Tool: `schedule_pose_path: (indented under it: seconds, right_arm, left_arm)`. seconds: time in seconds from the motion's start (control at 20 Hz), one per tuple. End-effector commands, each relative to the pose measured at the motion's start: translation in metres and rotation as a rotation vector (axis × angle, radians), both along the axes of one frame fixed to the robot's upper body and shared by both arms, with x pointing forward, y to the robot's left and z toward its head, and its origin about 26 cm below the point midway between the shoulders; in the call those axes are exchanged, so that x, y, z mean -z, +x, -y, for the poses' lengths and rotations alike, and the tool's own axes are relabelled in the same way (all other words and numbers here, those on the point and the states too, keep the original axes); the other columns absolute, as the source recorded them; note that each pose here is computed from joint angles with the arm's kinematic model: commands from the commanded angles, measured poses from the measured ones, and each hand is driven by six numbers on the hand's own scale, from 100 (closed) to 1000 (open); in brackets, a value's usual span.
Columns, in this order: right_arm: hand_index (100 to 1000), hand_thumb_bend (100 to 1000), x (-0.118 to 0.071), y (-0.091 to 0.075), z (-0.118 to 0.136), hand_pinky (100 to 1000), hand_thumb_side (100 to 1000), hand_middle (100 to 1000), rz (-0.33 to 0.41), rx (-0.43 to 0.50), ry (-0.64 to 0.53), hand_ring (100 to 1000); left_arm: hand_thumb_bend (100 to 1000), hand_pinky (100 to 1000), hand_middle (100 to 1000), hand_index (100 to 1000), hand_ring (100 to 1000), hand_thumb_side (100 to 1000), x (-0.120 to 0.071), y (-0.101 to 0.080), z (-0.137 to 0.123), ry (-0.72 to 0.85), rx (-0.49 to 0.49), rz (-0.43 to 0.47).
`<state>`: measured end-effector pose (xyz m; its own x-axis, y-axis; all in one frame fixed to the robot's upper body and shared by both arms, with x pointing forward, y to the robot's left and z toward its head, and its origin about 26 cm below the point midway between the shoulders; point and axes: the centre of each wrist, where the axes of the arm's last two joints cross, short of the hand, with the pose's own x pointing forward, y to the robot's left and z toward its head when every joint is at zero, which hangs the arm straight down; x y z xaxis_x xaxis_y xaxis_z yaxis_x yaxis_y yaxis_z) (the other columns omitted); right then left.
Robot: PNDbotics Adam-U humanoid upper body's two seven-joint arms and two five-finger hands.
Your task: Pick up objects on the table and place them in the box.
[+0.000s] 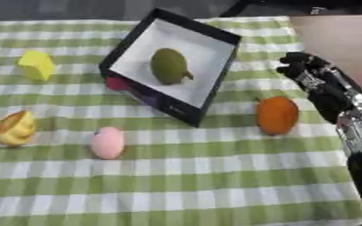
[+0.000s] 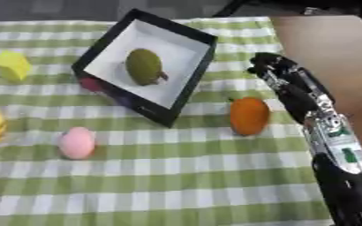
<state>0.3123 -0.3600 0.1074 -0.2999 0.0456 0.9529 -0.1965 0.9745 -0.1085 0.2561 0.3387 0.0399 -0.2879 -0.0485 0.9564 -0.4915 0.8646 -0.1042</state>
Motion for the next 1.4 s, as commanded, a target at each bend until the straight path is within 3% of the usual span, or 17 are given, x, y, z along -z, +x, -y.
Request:
schedule_pose_path:
  seconds: [0.05,0.3,0.8,0.9,1.1,1.4]
  right_arm:
    - [816,300,-0.031,0.001,0.008,1000,359,806,0.090,-0.011,-0.078,832]
    - [827,318,-0.066,0.004,0.008,1000,367,825,0.171,-0.064,-0.225,848]
    - [856,385,-0.123,0.009,0.003,989,394,862,0.212,-0.201,-0.625,870]
    - [864,424,-0.136,0.006,0.003,982,435,873,0.211,-0.218,-0.700,876]
    - [876,442,-0.157,-0.002,0.004,970,402,886,0.198,-0.249,-0.863,882]
    - [879,505,-0.174,-0.018,0.014,960,378,888,0.133,-0.290,-1.056,883]
  left_arm:
    - [291,985,737,810,670,786,-0.007,0.000,-0.003,0.020,-0.006,0.016]
    - [290,985,737,810,669,786,-0.006,-0.001,-0.004,0.024,-0.003,0.010]
    - [288,984,736,809,669,788,-0.005,-0.002,-0.005,0.035,0.005,0.000]
    - [286,984,737,810,669,789,-0.005,-0.002,-0.005,0.036,0.007,-0.001]
    - [286,984,737,809,669,789,-0.005,-0.002,-0.006,0.041,0.008,-0.003]
    - [285,984,736,809,669,791,-0.005,-0.002,-0.007,0.044,0.011,-0.006]
